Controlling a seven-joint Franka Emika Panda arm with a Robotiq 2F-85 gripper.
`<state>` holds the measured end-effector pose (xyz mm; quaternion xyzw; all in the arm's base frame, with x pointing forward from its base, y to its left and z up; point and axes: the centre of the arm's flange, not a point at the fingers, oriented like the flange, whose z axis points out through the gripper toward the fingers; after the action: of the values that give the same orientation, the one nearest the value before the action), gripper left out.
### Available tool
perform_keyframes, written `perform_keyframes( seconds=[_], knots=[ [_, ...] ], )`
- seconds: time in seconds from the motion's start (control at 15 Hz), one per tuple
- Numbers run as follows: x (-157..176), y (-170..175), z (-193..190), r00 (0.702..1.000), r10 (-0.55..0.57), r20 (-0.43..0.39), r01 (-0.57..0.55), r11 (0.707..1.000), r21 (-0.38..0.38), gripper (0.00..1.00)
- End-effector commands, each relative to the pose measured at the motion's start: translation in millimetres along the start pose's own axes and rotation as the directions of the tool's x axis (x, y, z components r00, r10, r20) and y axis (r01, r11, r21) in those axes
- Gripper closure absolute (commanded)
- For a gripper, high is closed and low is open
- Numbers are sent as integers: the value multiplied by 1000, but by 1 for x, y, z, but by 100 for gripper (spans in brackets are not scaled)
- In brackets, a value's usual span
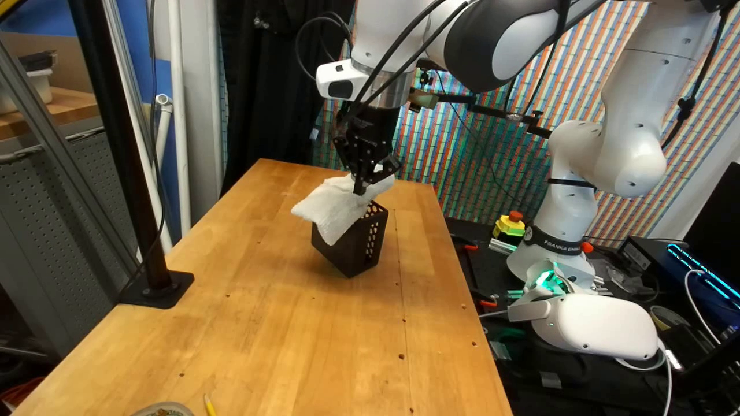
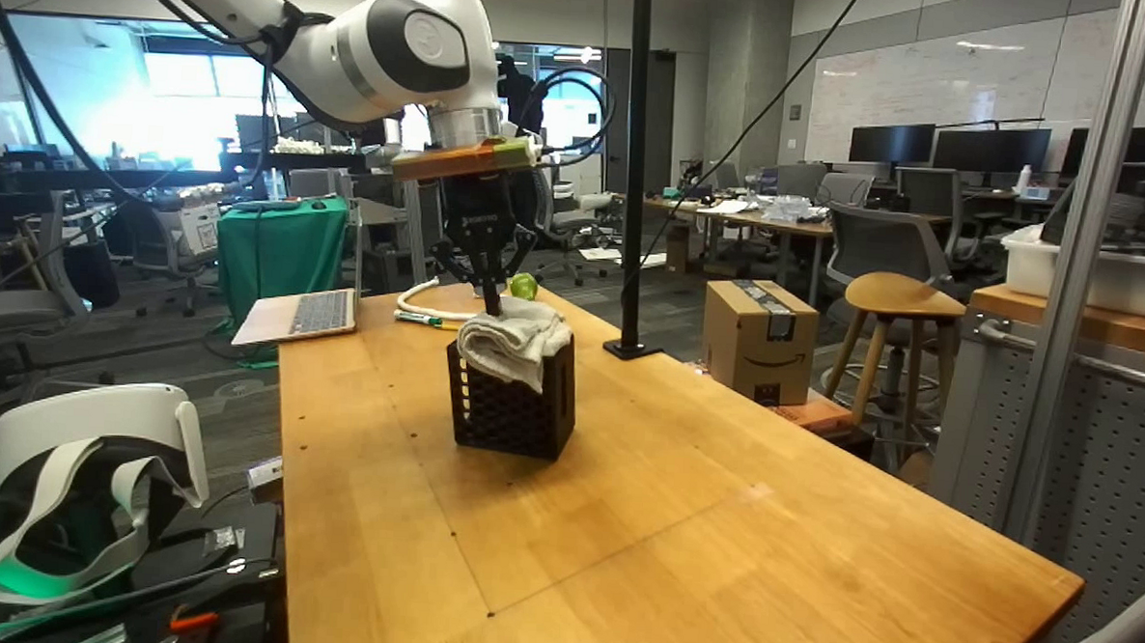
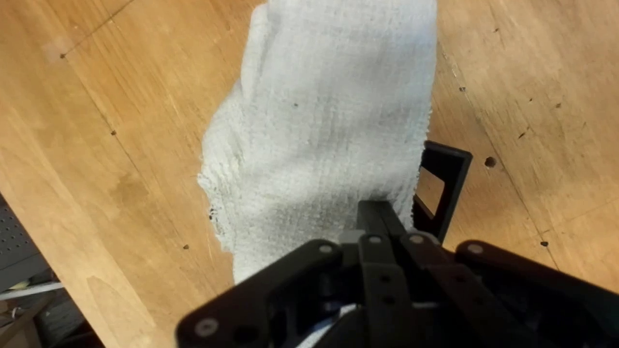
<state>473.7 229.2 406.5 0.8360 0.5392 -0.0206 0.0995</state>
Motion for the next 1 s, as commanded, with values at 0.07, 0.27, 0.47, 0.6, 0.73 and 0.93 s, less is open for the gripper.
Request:
perform_keyframes(
  seconds=[0.07,0.27,0.47,0.6,0.73,0.93],
  knots=[
    [9,5,15,999,41,-15,-41,999,-3,98],
    [10,8,30,999,51,18,-51,999,1,96],
    [9,10,48,997,60,48,-61,998,25,97],
    [10,10,60,996,60,67,-63,997,46,97],
    [13,8,73,995,49,83,-55,996,74,97],
    [17,4,92,996,21,92,-34,989,144,97]
  ],
)
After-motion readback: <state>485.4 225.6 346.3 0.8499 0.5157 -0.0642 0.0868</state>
